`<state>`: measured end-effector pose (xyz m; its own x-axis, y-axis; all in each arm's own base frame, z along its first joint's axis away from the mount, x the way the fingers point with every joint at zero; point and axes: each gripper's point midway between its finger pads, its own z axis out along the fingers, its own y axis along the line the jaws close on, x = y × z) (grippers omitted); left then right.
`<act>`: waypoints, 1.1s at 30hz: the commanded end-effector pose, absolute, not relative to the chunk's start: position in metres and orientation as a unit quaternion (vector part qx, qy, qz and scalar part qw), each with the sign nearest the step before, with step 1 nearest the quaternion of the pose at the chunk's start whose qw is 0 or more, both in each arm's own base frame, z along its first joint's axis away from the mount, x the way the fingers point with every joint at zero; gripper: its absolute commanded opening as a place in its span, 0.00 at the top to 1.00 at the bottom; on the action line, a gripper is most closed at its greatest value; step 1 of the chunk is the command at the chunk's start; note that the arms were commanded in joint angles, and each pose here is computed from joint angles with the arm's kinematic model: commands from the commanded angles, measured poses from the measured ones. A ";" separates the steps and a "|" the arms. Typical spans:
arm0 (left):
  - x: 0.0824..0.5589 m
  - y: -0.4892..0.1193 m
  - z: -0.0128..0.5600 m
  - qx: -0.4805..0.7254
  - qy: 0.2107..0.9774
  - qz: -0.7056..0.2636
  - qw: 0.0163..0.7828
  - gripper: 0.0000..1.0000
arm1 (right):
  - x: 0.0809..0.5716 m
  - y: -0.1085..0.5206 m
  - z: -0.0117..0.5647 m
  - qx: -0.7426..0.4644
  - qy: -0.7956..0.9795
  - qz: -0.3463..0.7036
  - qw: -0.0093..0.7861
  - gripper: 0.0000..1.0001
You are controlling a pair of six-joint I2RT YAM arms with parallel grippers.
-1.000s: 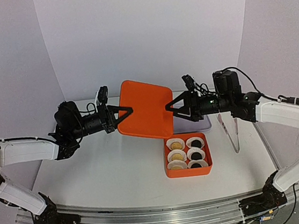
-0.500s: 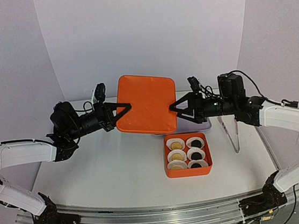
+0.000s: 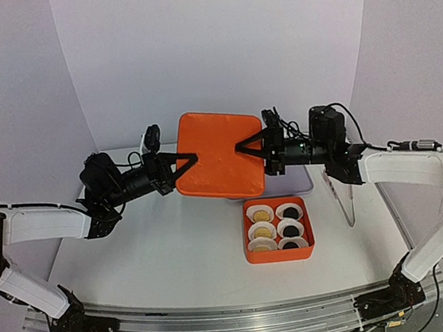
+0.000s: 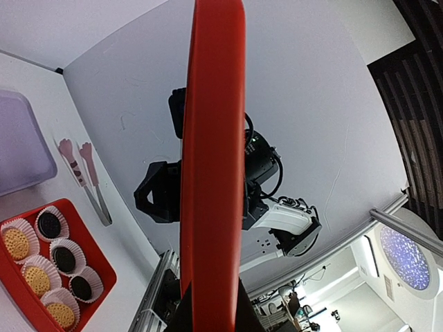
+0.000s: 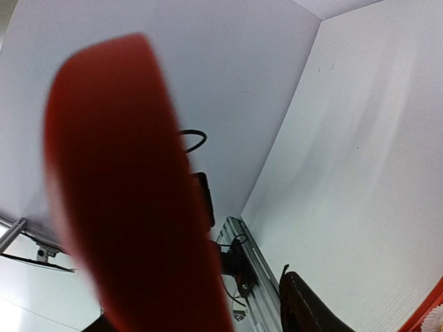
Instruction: Pack the cookies
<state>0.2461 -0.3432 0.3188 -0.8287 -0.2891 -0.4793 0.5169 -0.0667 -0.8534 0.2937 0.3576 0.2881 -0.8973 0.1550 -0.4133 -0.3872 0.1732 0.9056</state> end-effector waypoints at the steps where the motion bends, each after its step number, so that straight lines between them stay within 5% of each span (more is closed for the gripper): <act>1: 0.242 -0.341 0.347 0.105 0.583 -0.749 0.296 1.00 | 0.293 0.362 0.339 -0.098 0.678 0.692 0.227 0.52; 6: 0.247 -0.338 0.341 0.086 0.593 -0.742 0.300 0.96 | 0.290 0.358 0.341 -0.093 0.677 0.692 0.234 0.85; 9: 0.249 -0.338 0.338 0.083 0.601 -0.735 0.303 0.62 | 0.289 0.356 0.338 -0.087 0.680 0.692 0.229 1.00; 10: 0.249 -0.337 0.337 0.082 0.605 -0.731 0.305 0.52 | 0.288 0.356 0.336 -0.087 0.681 0.692 0.224 1.00; 12: 0.255 -0.337 0.330 0.070 0.622 -0.715 0.310 0.17 | 0.288 0.353 0.331 -0.079 0.687 0.690 0.214 1.00; 14: 0.262 -0.336 0.317 0.056 0.655 -0.685 0.314 0.03 | 0.289 0.348 0.326 -0.071 0.693 0.687 0.208 1.00; 25: 0.294 -0.303 0.227 -0.034 0.819 -0.478 0.315 0.00 | 0.253 0.268 0.245 -0.007 0.821 0.545 0.168 1.00; 33: 0.296 -0.344 0.205 0.020 0.827 -0.499 0.258 0.00 | 0.237 0.231 0.213 0.059 0.824 0.554 0.103 1.00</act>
<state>0.2949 -0.3210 0.2009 -0.8502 -0.3026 -0.4309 0.2302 0.5225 -0.8210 0.2513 0.2388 0.2327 -0.9486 0.2471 -0.1976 -0.0921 0.3818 0.9197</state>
